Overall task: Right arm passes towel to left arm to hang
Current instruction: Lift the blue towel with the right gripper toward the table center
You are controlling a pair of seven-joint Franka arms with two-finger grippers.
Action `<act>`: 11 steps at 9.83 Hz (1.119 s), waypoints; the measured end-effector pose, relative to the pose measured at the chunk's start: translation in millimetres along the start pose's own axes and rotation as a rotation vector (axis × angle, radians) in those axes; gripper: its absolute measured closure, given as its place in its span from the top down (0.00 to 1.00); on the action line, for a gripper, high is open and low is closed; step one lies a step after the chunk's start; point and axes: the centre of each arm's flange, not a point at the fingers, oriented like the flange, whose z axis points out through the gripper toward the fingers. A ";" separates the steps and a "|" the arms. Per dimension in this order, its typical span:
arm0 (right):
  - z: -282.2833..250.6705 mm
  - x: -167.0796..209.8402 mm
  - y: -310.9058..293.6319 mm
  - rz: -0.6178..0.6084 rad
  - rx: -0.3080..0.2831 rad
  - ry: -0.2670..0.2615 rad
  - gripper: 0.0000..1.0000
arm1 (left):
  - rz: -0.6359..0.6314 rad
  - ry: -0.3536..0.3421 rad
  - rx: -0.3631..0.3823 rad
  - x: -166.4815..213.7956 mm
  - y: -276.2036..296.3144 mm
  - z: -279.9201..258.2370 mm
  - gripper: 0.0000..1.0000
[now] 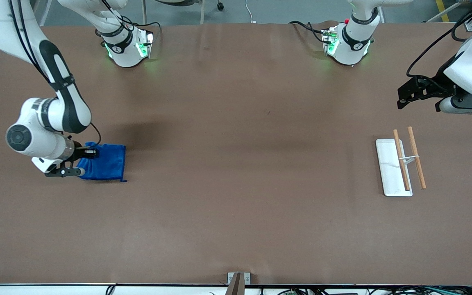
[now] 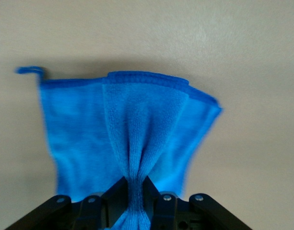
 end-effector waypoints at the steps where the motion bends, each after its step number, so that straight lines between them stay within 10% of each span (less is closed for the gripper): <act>1: -23.7 -1.1 -12.1 -0.008 0.006 -0.019 0.15 | 0.000 -0.001 0.000 0.5 -0.1 0.8 1.00; 5: -87.6 -18.3 -151.0 -0.057 0.074 -0.058 0.15 | 0.004 0.016 -0.002 3.0 2.0 -5.4 1.00; 11: -130.5 -48.8 -334.7 -0.059 0.612 0.036 0.15 | 0.147 -0.014 -0.126 18.0 24.2 11.6 1.00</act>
